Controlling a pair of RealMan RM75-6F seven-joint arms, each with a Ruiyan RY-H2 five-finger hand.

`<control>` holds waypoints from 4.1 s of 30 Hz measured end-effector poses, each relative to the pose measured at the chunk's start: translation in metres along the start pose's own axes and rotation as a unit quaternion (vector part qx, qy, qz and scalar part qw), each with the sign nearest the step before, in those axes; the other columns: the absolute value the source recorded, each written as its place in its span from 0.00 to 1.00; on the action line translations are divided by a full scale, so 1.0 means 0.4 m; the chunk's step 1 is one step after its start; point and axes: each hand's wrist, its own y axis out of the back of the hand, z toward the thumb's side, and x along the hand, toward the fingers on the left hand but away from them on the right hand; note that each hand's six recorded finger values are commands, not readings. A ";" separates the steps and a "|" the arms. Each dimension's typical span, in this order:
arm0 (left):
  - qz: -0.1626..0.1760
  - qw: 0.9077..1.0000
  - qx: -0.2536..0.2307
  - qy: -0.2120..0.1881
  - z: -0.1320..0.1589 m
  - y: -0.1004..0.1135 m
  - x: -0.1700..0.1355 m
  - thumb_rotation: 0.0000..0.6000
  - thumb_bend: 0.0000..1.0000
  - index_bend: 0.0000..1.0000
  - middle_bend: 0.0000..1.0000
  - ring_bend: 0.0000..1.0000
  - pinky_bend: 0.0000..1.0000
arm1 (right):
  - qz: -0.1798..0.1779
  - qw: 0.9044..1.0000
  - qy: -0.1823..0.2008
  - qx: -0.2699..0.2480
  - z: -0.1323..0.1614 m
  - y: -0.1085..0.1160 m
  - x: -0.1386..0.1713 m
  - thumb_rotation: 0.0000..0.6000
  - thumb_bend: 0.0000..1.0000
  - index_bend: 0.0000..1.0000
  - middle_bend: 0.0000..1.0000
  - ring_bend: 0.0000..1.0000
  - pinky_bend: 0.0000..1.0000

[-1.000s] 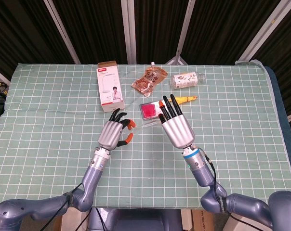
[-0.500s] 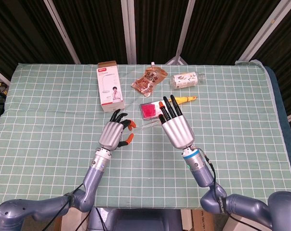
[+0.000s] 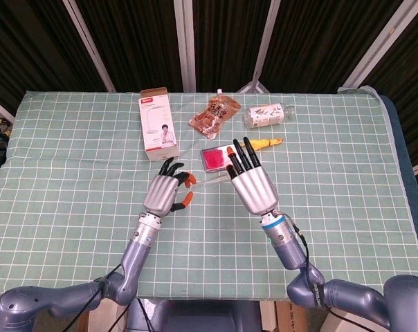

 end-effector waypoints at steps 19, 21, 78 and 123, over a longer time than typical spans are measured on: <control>0.007 1.000 -0.006 -0.008 0.011 0.007 -0.003 1.00 0.64 0.51 0.54 0.17 0.05 | 0.005 1.000 -0.006 -0.005 -0.003 0.000 0.005 1.00 0.37 0.58 0.22 0.00 0.00; 0.007 1.000 -0.006 -0.009 0.012 0.006 -0.003 1.00 0.64 0.51 0.54 0.17 0.05 | 0.005 1.000 -0.006 -0.005 -0.004 0.000 0.005 1.00 0.37 0.58 0.22 0.00 0.00; -0.062 0.988 0.140 -0.025 -0.086 -0.040 -0.067 1.00 0.64 0.51 0.54 0.17 0.05 | 0.034 0.997 -0.062 -0.028 -0.130 -0.001 0.055 1.00 0.37 0.00 0.00 0.00 0.00; 0.018 0.980 0.188 0.067 -0.225 0.346 -0.380 1.00 0.23 0.11 0.07 0.00 0.00 | 0.161 0.968 -0.166 -0.100 -0.308 0.040 0.397 1.00 0.37 0.00 0.00 0.00 0.00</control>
